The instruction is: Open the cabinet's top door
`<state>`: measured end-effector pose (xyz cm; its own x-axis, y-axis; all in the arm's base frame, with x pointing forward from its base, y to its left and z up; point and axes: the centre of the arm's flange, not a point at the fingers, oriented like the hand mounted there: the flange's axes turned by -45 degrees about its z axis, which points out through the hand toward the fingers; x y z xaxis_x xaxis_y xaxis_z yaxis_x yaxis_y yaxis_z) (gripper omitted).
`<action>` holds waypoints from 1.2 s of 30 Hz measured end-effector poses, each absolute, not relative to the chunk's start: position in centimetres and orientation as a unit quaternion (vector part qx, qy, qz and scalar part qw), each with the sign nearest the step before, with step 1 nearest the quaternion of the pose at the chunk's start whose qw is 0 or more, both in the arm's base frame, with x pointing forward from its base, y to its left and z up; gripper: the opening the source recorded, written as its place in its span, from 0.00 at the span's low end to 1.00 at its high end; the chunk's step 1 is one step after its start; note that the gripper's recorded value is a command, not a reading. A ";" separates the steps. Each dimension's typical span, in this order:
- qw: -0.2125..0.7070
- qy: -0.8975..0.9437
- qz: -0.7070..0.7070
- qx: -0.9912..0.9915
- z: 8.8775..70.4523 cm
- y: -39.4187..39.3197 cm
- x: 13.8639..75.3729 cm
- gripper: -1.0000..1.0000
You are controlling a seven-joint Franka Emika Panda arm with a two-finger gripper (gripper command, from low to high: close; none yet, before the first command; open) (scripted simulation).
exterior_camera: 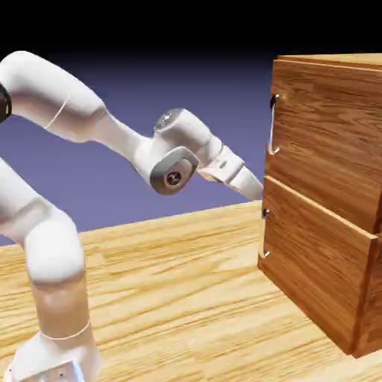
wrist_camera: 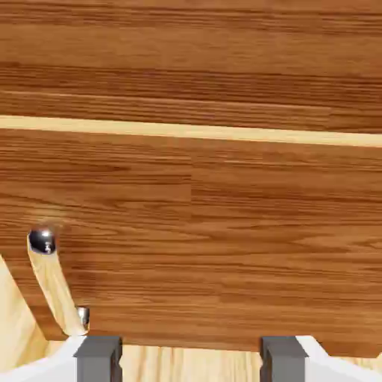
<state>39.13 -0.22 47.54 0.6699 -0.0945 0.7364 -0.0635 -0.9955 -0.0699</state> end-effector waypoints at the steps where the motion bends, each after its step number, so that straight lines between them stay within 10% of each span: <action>1: 0.029 0.068 -0.409 -0.909 48.2 -0.5 39.2 0.50; 36: 0.483 0.646 -0.374 -0.458 59.7 1.9 38.3 0.50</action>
